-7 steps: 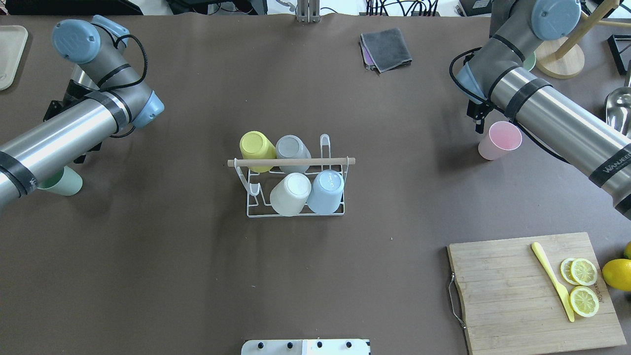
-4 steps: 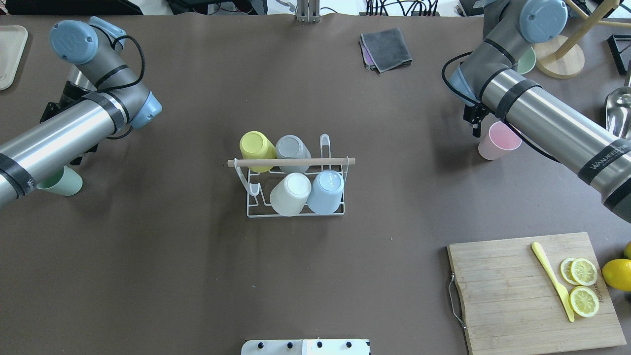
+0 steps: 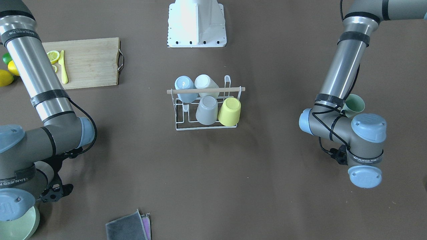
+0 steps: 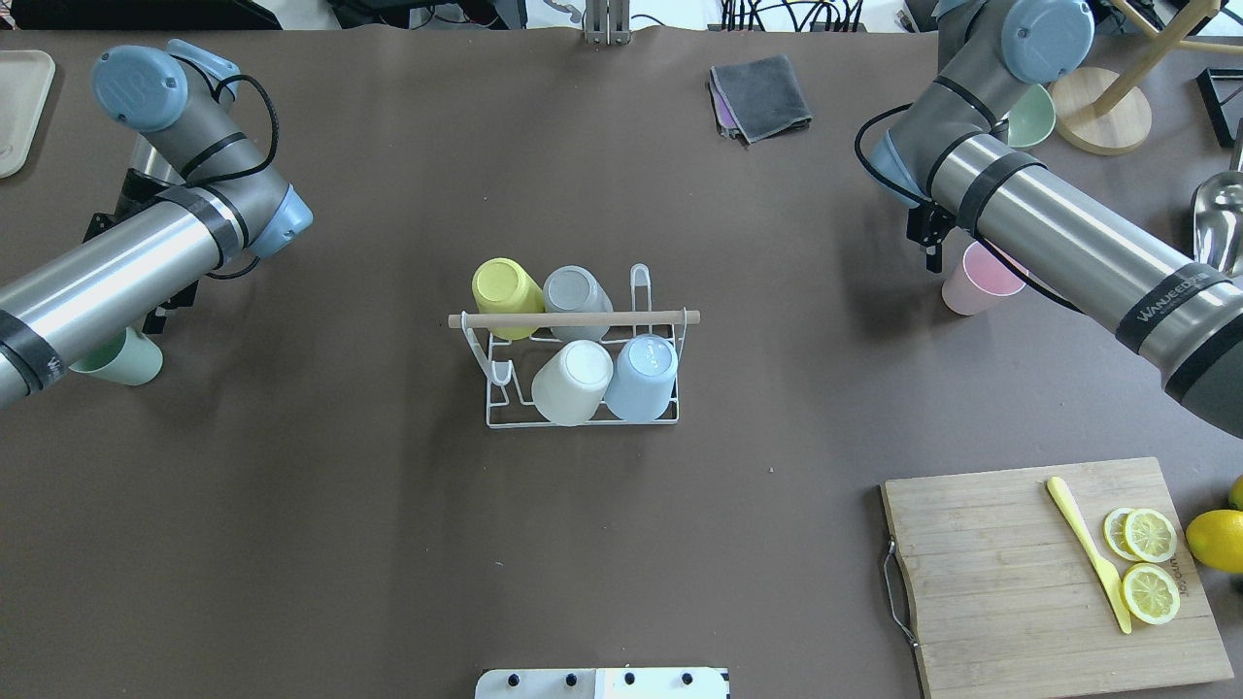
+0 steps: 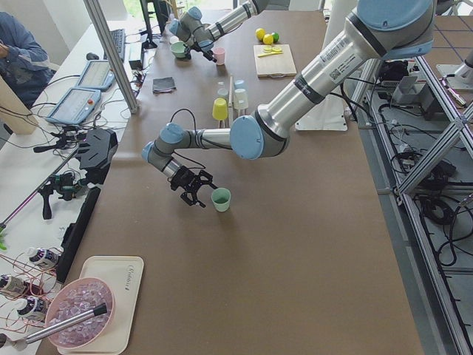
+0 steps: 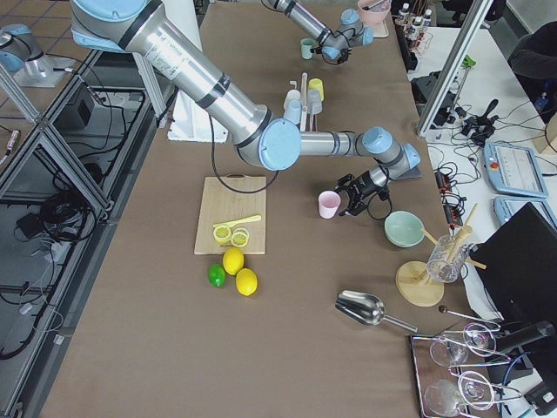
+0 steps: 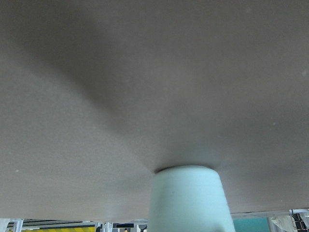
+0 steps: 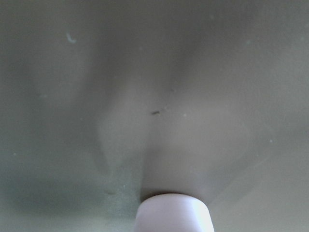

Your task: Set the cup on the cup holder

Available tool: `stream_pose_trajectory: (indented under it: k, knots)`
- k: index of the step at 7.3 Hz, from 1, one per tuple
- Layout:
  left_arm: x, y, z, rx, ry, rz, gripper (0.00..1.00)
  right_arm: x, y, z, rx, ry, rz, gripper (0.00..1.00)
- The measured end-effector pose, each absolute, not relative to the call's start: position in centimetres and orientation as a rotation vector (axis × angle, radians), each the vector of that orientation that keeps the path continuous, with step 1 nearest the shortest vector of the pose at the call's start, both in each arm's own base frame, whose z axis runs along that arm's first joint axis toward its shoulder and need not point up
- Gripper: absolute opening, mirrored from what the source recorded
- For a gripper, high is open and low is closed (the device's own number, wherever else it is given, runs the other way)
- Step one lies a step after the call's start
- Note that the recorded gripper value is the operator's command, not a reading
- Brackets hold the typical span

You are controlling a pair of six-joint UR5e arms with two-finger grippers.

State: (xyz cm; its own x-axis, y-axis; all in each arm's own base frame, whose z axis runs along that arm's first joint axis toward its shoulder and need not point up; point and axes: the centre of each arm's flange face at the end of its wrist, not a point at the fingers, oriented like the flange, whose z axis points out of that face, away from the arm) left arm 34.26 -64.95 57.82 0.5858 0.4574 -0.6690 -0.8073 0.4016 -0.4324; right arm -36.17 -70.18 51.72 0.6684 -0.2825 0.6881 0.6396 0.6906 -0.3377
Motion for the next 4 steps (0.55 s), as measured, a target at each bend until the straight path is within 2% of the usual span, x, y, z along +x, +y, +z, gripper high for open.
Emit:
stream_pose_trajectory:
  k: [4]
  knots:
    - [33.53, -64.48, 58.26, -0.850, 0.535, 0.834, 0.98, -37.00, -69.75, 52.30, -0.630, -0.626, -0.585, 1.00]
